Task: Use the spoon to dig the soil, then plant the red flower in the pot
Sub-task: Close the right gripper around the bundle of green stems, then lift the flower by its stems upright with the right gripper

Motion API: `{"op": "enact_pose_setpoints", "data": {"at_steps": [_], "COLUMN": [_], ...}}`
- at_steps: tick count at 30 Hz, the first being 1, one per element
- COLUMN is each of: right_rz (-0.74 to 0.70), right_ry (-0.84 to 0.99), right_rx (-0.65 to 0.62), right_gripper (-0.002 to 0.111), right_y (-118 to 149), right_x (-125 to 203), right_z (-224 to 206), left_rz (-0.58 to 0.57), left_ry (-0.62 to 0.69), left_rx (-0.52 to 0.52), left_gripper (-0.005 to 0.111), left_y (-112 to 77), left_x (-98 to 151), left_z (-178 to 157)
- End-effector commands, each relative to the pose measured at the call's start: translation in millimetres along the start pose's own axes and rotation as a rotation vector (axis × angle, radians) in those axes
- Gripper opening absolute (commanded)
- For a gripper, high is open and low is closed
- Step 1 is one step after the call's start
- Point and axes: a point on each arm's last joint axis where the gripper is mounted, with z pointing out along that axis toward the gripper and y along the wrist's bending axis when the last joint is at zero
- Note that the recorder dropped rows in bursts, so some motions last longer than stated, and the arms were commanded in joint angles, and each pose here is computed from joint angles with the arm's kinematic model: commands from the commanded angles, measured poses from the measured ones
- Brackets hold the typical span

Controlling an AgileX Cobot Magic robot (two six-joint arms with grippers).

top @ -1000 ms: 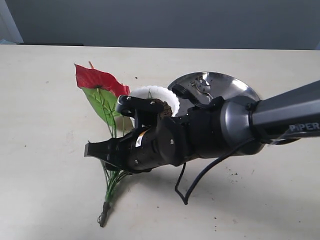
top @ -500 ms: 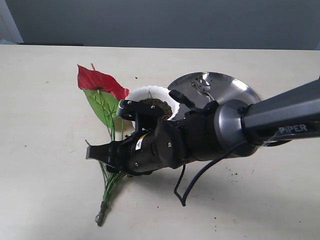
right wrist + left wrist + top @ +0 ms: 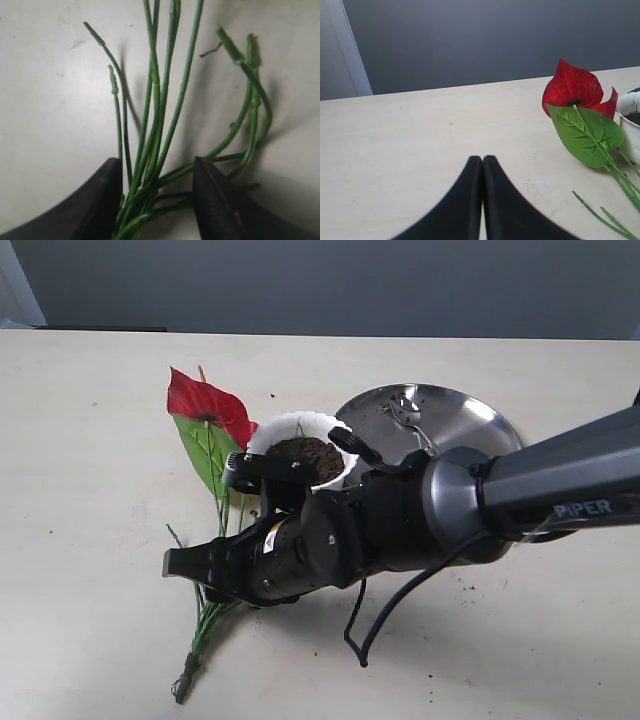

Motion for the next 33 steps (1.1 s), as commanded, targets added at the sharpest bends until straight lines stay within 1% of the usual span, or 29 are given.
{"op": "enact_pose_setpoints", "data": {"at_steps": [1, 4, 6, 9, 16, 17, 21, 23, 25, 26, 29, 33], "right_rz": [-0.013, -0.019, -0.049, -0.072, -0.073, -0.073, -0.078, -0.089, -0.110, -0.113, -0.127, -0.156], "right_ry": [0.030, 0.072, 0.087, 0.078, 0.084, 0.093, 0.175, 0.203, 0.202, 0.193, 0.174, 0.161], "right_rx": [0.010, 0.020, 0.020, 0.006, 0.000, 0.003, 0.026, 0.029, 0.020, 0.012, -0.012, -0.025], "right_gripper": [0.045, 0.045, 0.045, 0.045, 0.045, 0.043, 0.026, 0.016, 0.002, -0.001, -0.001, -0.001], "right_y": [-1, -1, 2, 8, 13, 14, 18, 21, 26, 29, 37, 42], "right_x": [4, 9, 14, 19, 18, 18, 19, 18, 15, 13, 6, 2], "right_z": [1, 1, 1, 1, 5, 7, 22, 26, 24, 23, 15, 6], "left_rz": [0.002, 0.002, 0.002, 0.002, 0.002, 0.002, 0.002, 0.002, 0.002, 0.002, 0.002, 0.002], "left_ry": [-0.004, -0.004, -0.004, -0.004, -0.004, -0.004, -0.004, -0.004, -0.004, -0.004, -0.004, -0.004], "left_rx": [0.001, 0.001, 0.001, 0.001, 0.001, 0.001, 0.001, 0.001, 0.001, 0.001, 0.001, 0.001], "left_gripper": [0.000, 0.000, 0.000, 0.000, 0.000, 0.000, 0.000, 0.000, 0.000, 0.000, 0.000, 0.000], "left_y": [0.0, 0.0, 0.0, 0.0, 0.0, 0.0, 0.0, 0.0, 0.0, 0.0, 0.0, 0.0], "left_x": [0, 0, 0, 0, 0, 0, 0, 0, 0, 0, 0, 0], "left_z": [0, 0, 0, 0, 0, 0, 0, 0, 0, 0, 0, 0]}}
